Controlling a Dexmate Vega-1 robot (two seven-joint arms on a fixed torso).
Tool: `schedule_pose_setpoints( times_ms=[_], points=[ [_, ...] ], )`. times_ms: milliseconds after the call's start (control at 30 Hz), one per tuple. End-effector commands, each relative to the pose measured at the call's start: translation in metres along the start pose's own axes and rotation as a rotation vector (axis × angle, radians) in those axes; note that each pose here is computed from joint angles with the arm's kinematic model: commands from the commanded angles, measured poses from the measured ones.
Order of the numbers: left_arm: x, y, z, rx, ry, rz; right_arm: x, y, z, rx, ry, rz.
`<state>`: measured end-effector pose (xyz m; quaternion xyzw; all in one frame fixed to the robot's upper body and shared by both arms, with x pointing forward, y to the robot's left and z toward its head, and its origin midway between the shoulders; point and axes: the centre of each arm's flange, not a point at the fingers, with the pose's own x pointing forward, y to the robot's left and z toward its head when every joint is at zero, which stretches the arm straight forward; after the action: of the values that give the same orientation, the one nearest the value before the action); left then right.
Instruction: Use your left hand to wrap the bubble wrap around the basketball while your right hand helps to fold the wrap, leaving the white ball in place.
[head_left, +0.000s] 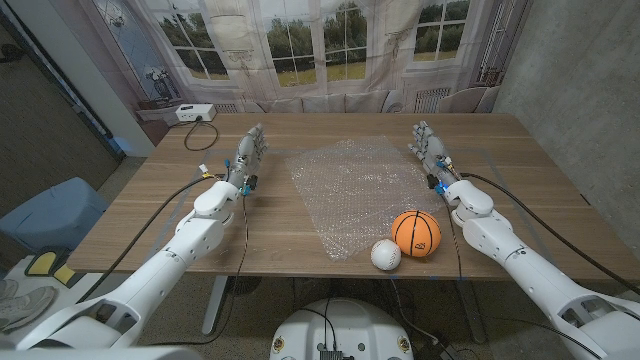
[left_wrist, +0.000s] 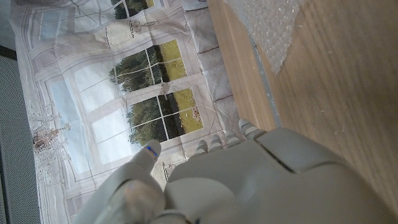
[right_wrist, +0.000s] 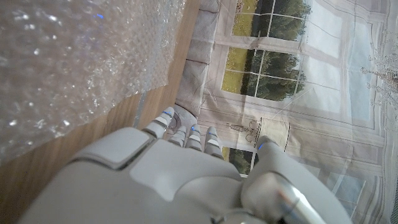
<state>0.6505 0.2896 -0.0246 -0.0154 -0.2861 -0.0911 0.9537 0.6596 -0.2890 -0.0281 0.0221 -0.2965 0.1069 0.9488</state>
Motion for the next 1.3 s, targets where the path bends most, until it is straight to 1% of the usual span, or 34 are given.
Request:
schedule_pose_setpoints(
  times_ms=[33, 133, 200, 267, 367, 467, 533, 600, 667, 700, 767, 1000, 1167, 1300],
  points=[
    [-0.002, -0.018, 0.007, 0.058, -0.003, 0.034, 0.019, -0.007, 0.0, -0.001, -0.021, 0.048],
    [-0.005, -0.026, 0.01, 0.103, -0.018, 0.081, 0.024, -0.009, -0.002, 0.009, -0.021, 0.058],
    [-0.005, -0.031, 0.013, 0.142, -0.01, 0.102, 0.026, -0.011, -0.003, 0.009, -0.022, 0.07],
    [-0.005, -0.036, 0.018, 0.214, -0.001, 0.135, 0.027, -0.014, -0.003, 0.015, -0.026, 0.071],
    [-0.006, -0.044, 0.026, 0.327, 0.013, 0.229, 0.025, -0.02, -0.003, 0.024, -0.032, 0.072],
    [-0.006, -0.053, 0.034, 0.444, 0.039, 0.299, 0.022, -0.025, -0.003, 0.03, -0.042, 0.068],
    [-0.006, -0.059, 0.039, 0.526, 0.055, 0.328, 0.019, -0.028, -0.003, 0.033, -0.044, 0.065],
    [-0.005, -0.068, 0.045, 0.612, 0.067, 0.337, 0.016, -0.032, -0.004, 0.033, -0.049, 0.064],
    [-0.003, -0.076, 0.049, 0.676, 0.069, 0.319, 0.013, -0.035, -0.006, 0.034, -0.05, 0.061],
    [-0.002, -0.08, 0.051, 0.7, 0.072, 0.303, 0.011, -0.036, -0.007, 0.045, -0.047, 0.05],
    [0.0, -0.087, 0.055, 0.746, 0.073, 0.269, 0.007, -0.038, -0.01, 0.046, -0.045, 0.051],
    [0.004, -0.109, 0.063, 0.892, 0.068, 0.168, -0.008, -0.042, -0.013, 0.057, -0.05, 0.029],
    [0.004, -0.123, 0.063, 0.972, 0.07, 0.08, -0.022, -0.041, -0.015, 0.061, -0.053, 0.013],
    [0.002, -0.132, 0.06, 1.005, 0.069, 0.006, -0.033, -0.04, -0.017, 0.061, -0.056, -0.001]
  ],
)
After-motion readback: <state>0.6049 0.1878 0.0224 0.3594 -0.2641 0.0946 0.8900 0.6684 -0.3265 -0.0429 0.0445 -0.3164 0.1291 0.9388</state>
